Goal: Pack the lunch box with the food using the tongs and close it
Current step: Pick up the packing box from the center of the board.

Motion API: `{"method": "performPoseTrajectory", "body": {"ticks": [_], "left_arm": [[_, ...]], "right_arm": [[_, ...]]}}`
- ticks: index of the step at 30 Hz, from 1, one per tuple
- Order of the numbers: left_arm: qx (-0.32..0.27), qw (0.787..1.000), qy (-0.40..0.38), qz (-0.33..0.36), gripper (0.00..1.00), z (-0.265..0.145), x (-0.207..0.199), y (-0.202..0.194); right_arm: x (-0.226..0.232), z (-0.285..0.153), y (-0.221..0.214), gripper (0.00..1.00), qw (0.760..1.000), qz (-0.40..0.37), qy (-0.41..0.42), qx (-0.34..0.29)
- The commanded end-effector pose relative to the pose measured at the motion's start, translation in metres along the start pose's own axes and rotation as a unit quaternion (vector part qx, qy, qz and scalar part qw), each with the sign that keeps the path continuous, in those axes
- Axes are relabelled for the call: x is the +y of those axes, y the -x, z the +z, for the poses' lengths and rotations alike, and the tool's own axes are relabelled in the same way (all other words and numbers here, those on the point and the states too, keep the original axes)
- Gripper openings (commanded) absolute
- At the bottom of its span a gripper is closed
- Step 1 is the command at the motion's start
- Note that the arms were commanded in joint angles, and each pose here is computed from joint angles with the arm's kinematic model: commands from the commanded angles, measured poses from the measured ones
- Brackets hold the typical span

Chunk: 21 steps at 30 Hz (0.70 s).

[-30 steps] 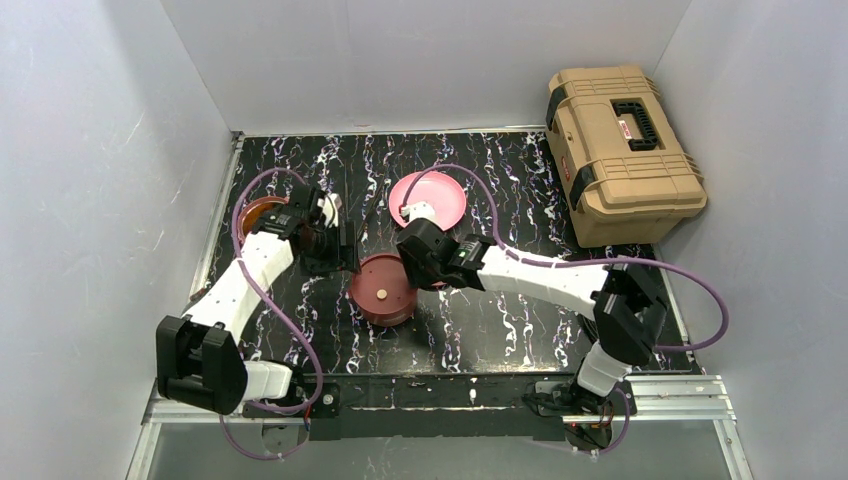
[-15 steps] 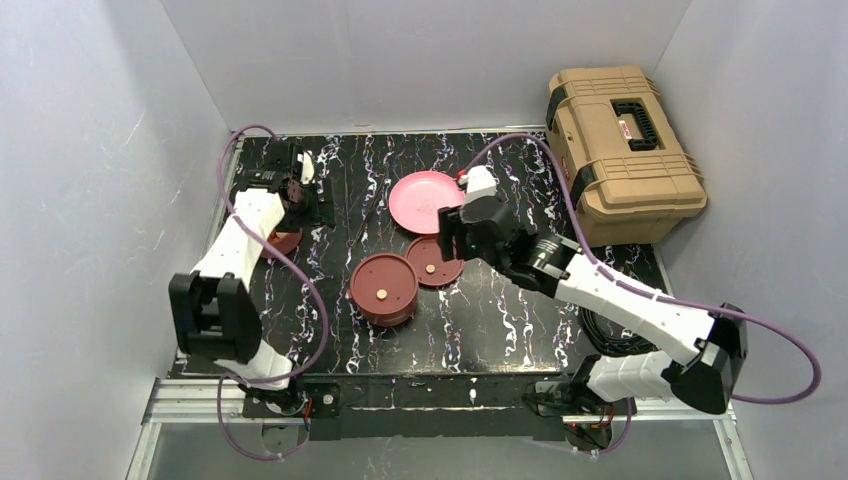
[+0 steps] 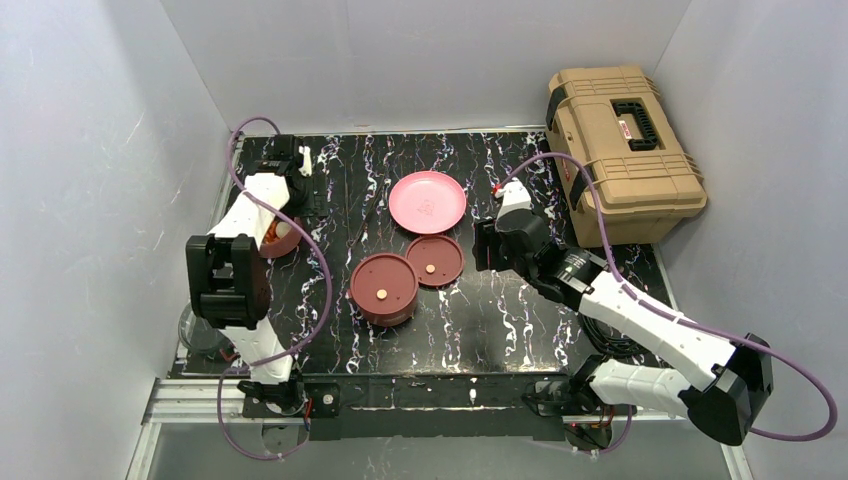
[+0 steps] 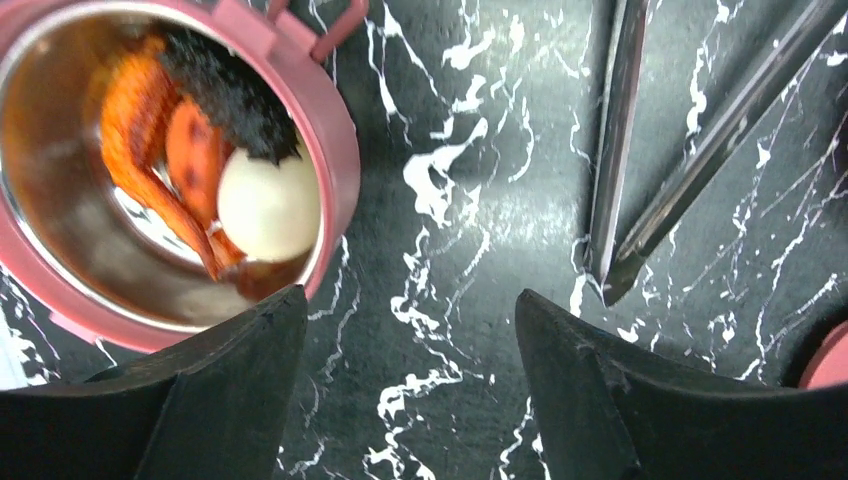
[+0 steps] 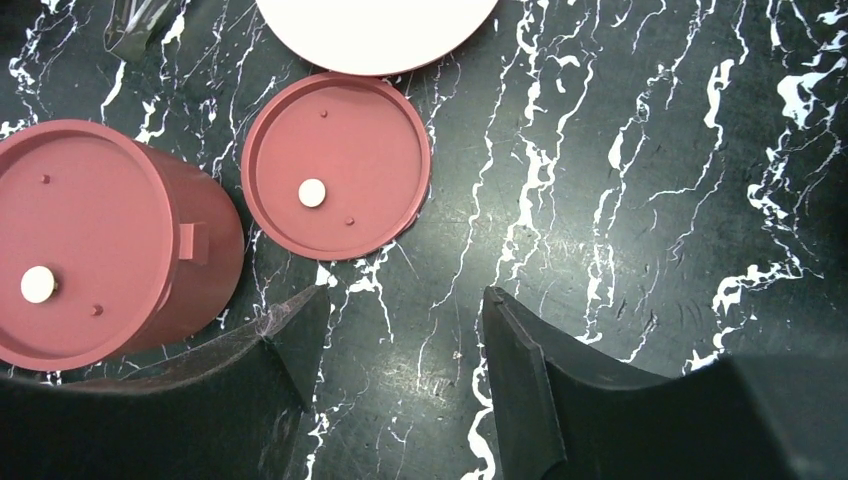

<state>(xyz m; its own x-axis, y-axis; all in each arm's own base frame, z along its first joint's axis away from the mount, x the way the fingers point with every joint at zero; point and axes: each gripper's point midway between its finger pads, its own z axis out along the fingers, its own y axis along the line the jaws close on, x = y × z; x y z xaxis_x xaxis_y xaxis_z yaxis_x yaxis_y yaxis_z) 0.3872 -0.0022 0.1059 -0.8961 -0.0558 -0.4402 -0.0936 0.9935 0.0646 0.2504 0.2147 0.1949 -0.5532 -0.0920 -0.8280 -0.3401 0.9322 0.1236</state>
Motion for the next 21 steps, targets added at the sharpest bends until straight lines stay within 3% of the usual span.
{"method": "performPoseTrajectory", "body": {"ticks": [1,4,14,21], "left_arm": [[-0.013,1.0,0.012,0.006,0.67,0.012,0.01,0.018],[-0.003,1.0,0.012,0.006,0.55,0.025,0.008,0.013],[0.002,1.0,0.018,0.024,0.45,0.038,0.011,0.003],[0.019,0.999,0.012,0.039,0.17,0.044,0.009,-0.007]], "right_arm": [[0.003,0.002,-0.002,0.66,1.0,0.009,0.014,-0.004],[0.003,0.004,-0.009,0.65,1.0,0.007,0.014,0.006],[0.004,0.008,-0.018,0.64,1.0,0.012,0.014,0.02],[0.005,0.01,-0.025,0.64,0.999,0.024,0.017,0.026]]}}
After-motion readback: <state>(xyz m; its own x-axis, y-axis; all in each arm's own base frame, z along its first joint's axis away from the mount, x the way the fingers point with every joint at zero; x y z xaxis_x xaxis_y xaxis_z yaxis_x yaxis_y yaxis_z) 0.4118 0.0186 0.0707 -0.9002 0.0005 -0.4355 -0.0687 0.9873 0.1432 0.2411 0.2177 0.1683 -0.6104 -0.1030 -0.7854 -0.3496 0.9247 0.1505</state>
